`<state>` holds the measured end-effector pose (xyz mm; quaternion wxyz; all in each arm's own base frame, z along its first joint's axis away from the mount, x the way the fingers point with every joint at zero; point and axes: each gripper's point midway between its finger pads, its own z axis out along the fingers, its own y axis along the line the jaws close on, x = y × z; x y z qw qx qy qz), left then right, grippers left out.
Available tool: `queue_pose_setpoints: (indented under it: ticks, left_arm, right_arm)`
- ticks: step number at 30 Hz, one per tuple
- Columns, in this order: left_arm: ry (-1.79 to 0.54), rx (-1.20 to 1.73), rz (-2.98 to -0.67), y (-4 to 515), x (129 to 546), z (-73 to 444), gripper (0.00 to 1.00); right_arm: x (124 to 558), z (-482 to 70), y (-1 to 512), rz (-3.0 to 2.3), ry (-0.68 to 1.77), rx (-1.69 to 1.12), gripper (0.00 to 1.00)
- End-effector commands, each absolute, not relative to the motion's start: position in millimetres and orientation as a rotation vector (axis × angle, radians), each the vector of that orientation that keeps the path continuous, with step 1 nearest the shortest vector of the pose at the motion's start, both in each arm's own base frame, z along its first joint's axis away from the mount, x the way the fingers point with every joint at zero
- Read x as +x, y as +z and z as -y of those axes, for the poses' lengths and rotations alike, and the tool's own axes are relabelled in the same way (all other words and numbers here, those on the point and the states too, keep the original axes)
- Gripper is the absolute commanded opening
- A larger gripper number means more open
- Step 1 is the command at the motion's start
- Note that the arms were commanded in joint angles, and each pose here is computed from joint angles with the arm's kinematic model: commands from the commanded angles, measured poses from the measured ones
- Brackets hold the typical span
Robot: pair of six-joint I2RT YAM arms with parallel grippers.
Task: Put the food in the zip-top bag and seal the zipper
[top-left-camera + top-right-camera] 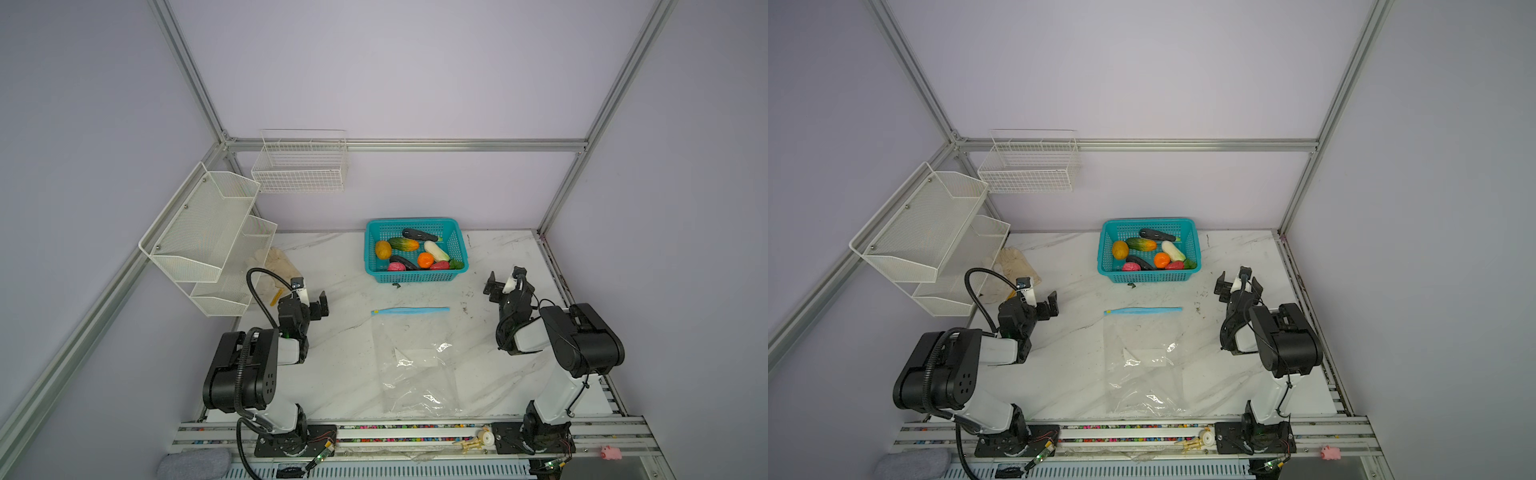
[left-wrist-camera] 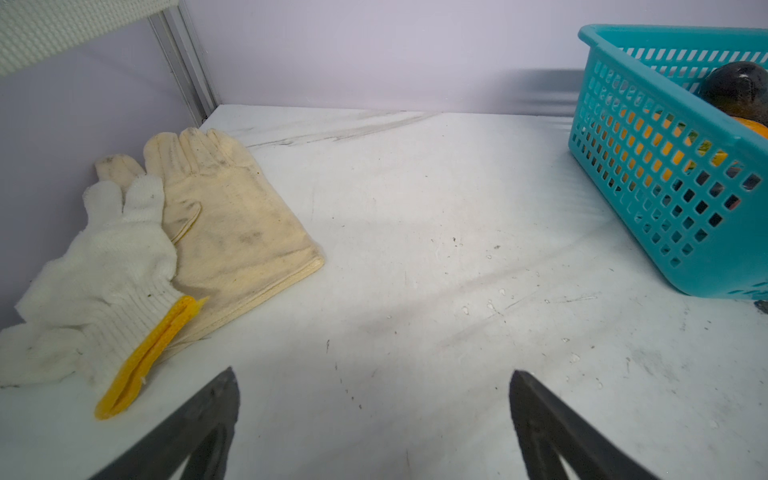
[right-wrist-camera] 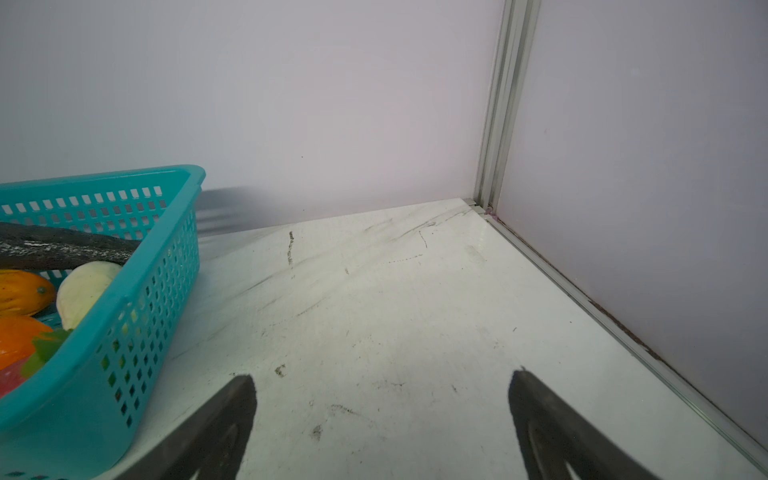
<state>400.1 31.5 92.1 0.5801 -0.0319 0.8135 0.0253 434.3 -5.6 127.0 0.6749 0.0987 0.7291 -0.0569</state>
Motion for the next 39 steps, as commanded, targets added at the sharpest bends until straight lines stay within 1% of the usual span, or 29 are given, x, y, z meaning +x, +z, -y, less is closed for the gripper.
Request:
queue_pose_setpoints:
  ticks: [1, 25, 35, 39]
  left_arm:
    - [0.078, -0.048, -1.827, 112.0, 403.7, -29.7, 1.0]
    - [0.111, -0.045, -1.83, 111.7, 403.9, -28.3, 1.0]
    - [0.117, -0.049, -1.828, 111.8, 403.5, -28.2, 1.0]
    - [0.109, -0.032, -1.815, 114.4, 402.5, -25.6, 1.0]
  right_arm:
    - [432.8, 6.9, 138.5, -1.593, -0.116, 0.229, 0.97]
    - [432.0, 9.1, 139.0, -1.593, -0.128, 0.236, 0.97]
    - [427.2, 0.8, 141.7, -1.577, -0.151, 0.217, 0.97]
    - [423.6, 3.5, 152.2, -1.556, -0.169, 0.245, 0.97]
